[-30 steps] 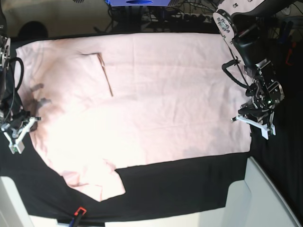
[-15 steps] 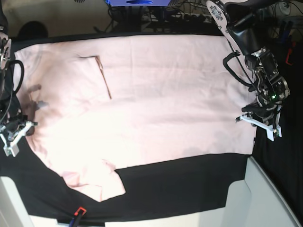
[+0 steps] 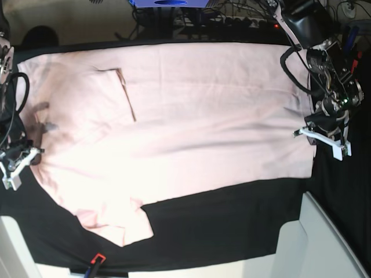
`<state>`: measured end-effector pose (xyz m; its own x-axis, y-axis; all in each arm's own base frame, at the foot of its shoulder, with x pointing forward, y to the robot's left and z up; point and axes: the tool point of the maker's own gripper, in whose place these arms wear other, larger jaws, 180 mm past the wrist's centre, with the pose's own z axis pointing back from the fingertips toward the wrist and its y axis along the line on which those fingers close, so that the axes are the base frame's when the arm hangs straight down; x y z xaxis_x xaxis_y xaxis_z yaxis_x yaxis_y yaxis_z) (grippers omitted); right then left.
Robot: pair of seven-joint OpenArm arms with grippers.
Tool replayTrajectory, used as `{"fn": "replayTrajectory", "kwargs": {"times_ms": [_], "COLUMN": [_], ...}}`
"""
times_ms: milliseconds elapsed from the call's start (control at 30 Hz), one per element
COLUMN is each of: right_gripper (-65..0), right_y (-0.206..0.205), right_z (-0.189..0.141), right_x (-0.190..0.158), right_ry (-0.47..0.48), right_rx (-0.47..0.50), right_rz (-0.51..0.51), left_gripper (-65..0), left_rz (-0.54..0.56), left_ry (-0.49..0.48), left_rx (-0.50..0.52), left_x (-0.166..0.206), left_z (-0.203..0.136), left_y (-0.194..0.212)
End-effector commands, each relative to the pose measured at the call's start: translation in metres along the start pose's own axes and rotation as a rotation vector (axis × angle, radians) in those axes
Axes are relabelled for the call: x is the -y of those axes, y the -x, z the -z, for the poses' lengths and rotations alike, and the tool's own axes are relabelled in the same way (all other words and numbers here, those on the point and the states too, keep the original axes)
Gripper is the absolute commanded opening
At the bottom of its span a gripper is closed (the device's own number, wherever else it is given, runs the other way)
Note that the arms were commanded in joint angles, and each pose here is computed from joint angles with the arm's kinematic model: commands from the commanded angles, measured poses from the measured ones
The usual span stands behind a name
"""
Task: Fold the T-shirt properly
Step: 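Pull the gripped side edges toward the hem with both grippers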
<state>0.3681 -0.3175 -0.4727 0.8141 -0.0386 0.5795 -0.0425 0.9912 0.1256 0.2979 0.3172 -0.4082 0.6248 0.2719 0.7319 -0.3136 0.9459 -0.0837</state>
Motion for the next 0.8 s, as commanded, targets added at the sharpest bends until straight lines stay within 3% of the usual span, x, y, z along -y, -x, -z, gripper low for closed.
{"fn": "replayTrajectory", "kwargs": {"times_ms": [0,300,633,767], "right_gripper": [-65.0,-65.0,-65.0,-65.0], "right_y": [-0.027,-0.024,0.006,0.007], "right_z": [-0.012,-0.026,-0.026,-0.034], "right_x": [0.019,0.013,0.014,0.006], "right_ry": [0.035,0.052,0.052,0.029], "right_rx": [0.073,0.126,0.078,0.121], "right_rz": [0.006,-0.099,-0.102,-0.090], "left_gripper": [-65.0,-65.0,-65.0,-65.0], "left_rz": [0.018,0.059,0.086,0.098], "left_ry": [-0.008,-0.021,-0.040,-0.047], "left_rx": [0.083,0.109,0.060,0.037], "left_x": [-0.003,-0.004,-0.014,-0.019], "left_z": [-0.007,-0.023,-0.032,-0.037], "left_y": [-0.027,-0.031,-0.005,0.007]}}
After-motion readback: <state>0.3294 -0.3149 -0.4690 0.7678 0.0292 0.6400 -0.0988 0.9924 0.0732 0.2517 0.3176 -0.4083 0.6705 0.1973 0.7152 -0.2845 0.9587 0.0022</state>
